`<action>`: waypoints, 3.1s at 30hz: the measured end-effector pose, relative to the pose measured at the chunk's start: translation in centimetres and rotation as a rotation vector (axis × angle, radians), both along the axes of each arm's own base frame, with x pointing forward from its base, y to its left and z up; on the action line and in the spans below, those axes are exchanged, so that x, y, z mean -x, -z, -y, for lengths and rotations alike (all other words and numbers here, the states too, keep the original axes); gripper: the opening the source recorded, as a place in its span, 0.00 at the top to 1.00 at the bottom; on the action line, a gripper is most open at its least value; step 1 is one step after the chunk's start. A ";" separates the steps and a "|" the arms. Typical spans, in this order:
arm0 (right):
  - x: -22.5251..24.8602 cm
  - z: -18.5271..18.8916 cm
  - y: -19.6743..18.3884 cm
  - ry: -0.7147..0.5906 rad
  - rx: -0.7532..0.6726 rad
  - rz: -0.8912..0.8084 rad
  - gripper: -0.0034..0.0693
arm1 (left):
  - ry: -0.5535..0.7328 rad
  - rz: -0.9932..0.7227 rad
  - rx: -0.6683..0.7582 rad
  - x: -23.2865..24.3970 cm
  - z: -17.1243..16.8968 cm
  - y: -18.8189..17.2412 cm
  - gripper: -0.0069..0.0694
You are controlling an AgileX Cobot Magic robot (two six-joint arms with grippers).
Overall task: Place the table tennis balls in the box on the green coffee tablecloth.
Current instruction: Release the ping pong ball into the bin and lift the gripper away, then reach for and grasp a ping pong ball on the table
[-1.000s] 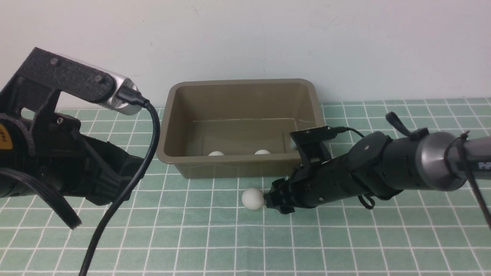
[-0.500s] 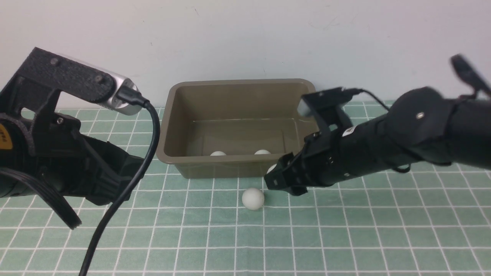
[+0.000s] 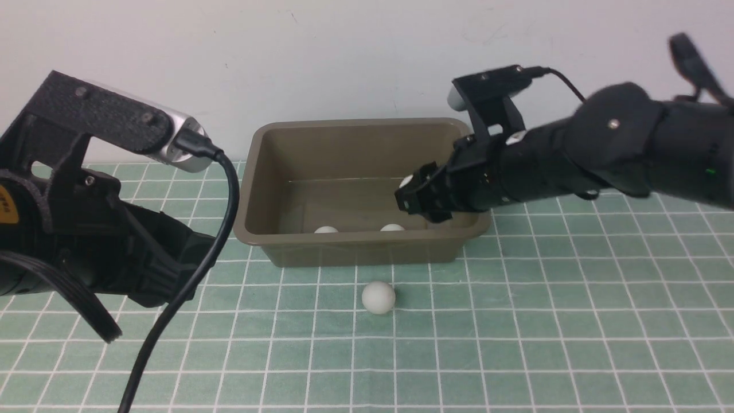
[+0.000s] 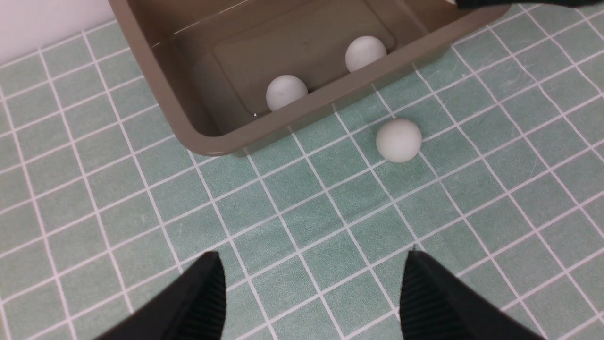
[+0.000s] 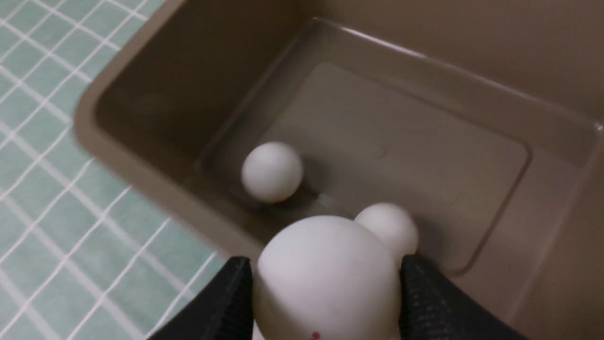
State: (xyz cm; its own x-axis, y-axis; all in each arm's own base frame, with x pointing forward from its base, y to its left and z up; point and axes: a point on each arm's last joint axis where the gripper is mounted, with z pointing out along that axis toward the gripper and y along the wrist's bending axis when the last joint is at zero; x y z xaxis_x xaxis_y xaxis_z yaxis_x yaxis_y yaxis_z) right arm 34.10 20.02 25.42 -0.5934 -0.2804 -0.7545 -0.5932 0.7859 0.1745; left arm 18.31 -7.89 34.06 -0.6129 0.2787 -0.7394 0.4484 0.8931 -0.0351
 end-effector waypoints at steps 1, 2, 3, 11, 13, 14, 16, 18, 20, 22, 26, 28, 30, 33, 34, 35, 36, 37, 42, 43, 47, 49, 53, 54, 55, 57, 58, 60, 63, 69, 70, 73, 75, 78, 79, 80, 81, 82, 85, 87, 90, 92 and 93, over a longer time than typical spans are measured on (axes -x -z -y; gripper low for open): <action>-0.7 -0.1 0.5 0.003 0.005 -0.005 0.46 | 0.001 0.001 -0.001 0.0 0.0 0.0 0.32; -1.3 -0.3 0.6 0.006 0.005 -0.002 0.46 | 0.004 0.002 -0.004 0.0 0.0 0.0 0.32; -1.3 -0.3 0.6 0.006 0.005 -0.002 0.46 | 0.004 0.002 -0.004 0.0 0.0 0.0 0.32; -3.8 -0.8 3.1 0.015 0.042 -0.014 0.43 | 0.006 -0.004 0.011 0.0 0.1 0.0 0.32; -4.1 -0.7 3.1 0.028 0.052 0.017 0.32 | 0.006 -0.010 0.024 0.1 0.2 0.0 0.32; -4.2 -0.7 3.1 0.025 0.062 0.035 0.27 | 0.007 -0.016 0.033 0.1 0.2 0.0 0.32; -4.3 -0.6 2.7 0.015 0.078 0.070 0.21 | 0.010 -0.031 0.050 0.2 0.4 0.0 0.32; -4.2 -0.4 1.9 0.011 0.081 0.099 0.18 | 0.022 -0.051 0.066 0.3 0.6 0.1 0.32; -3.9 -0.3 1.0 0.004 0.081 0.127 0.18 | 0.051 -0.088 0.078 0.3 0.9 0.4 0.32; -3.5 -0.1 -0.6 -0.002 0.080 0.167 0.18 | 0.086 -0.134 0.091 0.2 1.4 0.9 0.32; -1.7 0.8 -5.0 -0.035 0.087 0.267 0.18 | 0.224 -0.209 0.170 -0.9 3.4 2.2 0.32; -0.7 1.3 -6.9 -0.048 0.088 0.306 0.18 | 0.273 -0.227 0.195 -1.6 4.1 2.8 0.32; 0.3 1.8 -8.7 -0.059 0.092 0.348 0.18 | 0.308 -0.260 0.203 -2.8 4.9 4.2 0.32; 2.4 2.6 -11.4 -0.082 0.089 0.387 0.18 | 0.311 -0.319 0.188 -4.7 5.6 6.7 0.32; 2.7 2.7 -11.7 -0.086 0.084 0.381 0.18 | 0.308 -0.330 0.184 -5.1 5.8 7.4 0.32; 3.0 2.8 -11.9 -0.090 0.081 0.372 0.18 | 0.303 -0.340 0.176 -5.4 5.8 7.8 0.32; 3.5 2.9 -12.3 -0.097 0.076 0.359 0.18 | 0.301 -0.346 0.173 -5.6 5.9 8.1 0.32; 3.7 3.0 -12.3 -0.103 0.073 0.342 0.18 | 0.299 -0.350 0.168 -5.8 5.9 8.4 0.32; 4.9 3.0 -12.0 -0.152 0.082 0.232 0.18 | 0.300 -0.326 0.161 -6.1 5.9 8.4 0.32; 5.0 2.9 -11.8 -0.158 0.086 0.222 0.18 | 0.301 -0.321 0.161 -6.0 5.9 8.4 0.32; 5.6 2.2 -11.1 -0.192 0.106 0.189 0.18 | 0.312 -0.263 0.169 -5.8 5.8 6.8 0.32; 6.3 1.4 -10.4 -0.220 0.115 0.167 0.18 | 0.323 -0.216 0.175 -5.4 5.7 5.4 0.32; 7.5 -0.1 -9.3 -0.262 0.126 0.140 0.18 | 0.336 -0.111 0.186 -3.9 5.1 2.5 0.32; 7.9 -0.6 -8.8 -0.270 0.129 0.136 0.18 | 0.344 -0.076 0.188 -3.3 4.9 1.7 0.32; 8.5 -1.3 -8.2 -0.272 0.127 0.130 0.18 | 0.345 -0.052 0.186 -2.9 4.7 1.2 0.32; 9.0 -1.9 -7.1 -0.246 0.105 0.108 0.18 | 0.343 0.001 0.180 -1.6 4.0 -0.3 0.32; 9.1 -1.9 -6.6 -0.229 0.095 0.096 0.18 | 0.335 0.021 0.176 -1.0 3.7 -0.8 0.32; 9.2 -1.8 -5.8 -0.195 0.079 0.073 0.18 | 0.306 0.057 0.159 0.3 2.9 -1.8 0.32; 9.1 -1.7 -4.3 -0.161 0.080 0.057 0.18 | 0.234 0.078 0.107 1.7 1.5 -2.6 0.32; 8.0 -2.4 -1.5 -0.131 0.088 -0.007 0.18 | 0.075 0.096 0.043 3.7 -0.8 -3.5 0.32; 7.6 -2.7 -0.6 -0.125 0.089 -0.021 0.18 | 0.054 0.092 0.038 4.0 -1.1 -3.6 0.32; 7.0 -3.2 0.8 -0.104 0.089 -0.049 0.18 | 0.018 0.082 0.027 4.9 -1.7 -3.8 0.32; 6.3 -3.7 2.4 -0.077 0.079 -0.078 0.18 | 0.006 0.082 0.028 5.4 -2.0 -3.9 0.32; 5.6 -4.3 4.7 -0.044 0.077 -0.116 0.18 | 0.003 0.080 0.026 5.7 -2.2 -4.0 0.32; 5.4 -4.6 5.5 -0.039 0.082 -0.121 0.18 | 0.003 0.078 0.026 5.8 -2.2 -4.0 0.32; 5.3 -4.9 6.1 -0.037 0.088 -0.124 0.18 | 0.004 0.074 0.025 5.9 -2.2 -3.9 0.32; 5.4 -5.2 6.8 -0.038 0.093 -0.127 0.18 | 0.004 0.067 0.023 5.9 -2.2 -3.9 0.32; 5.3 -5.6 7.3 -0.037 0.094 -0.123 0.18 | 0.002 0.057 0.022 6.0 -2.2 -3.8 0.32; 5.6 -6.8 8.7 -0.039 0.097 -0.109 0.18 | -0.002 0.036 0.022 6.1 -2.3 -3.7 0.32; 5.7 -7.2 9.1 -0.033 0.088 -0.095 0.18 | -0.001 0.028 0.019 6.1 -2.3 -3.6 0.32; 5.4 -7.6 9.2 -0.012 0.069 -0.052 0.18 | -0.013 0.021 0.030 6.1 -2.3 -3.6 0.32; 5.3 -7.6 9.1 -0.002 0.060 -0.035 0.18 | -0.019 0.017 0.036 6.1 -2.3 -3.6 0.32; 5.2 -7.6 9.1 -0.001 0.059 -0.034 0.18 | -0.019 0.014 0.035 6.2 -2.3 -3.6 0.32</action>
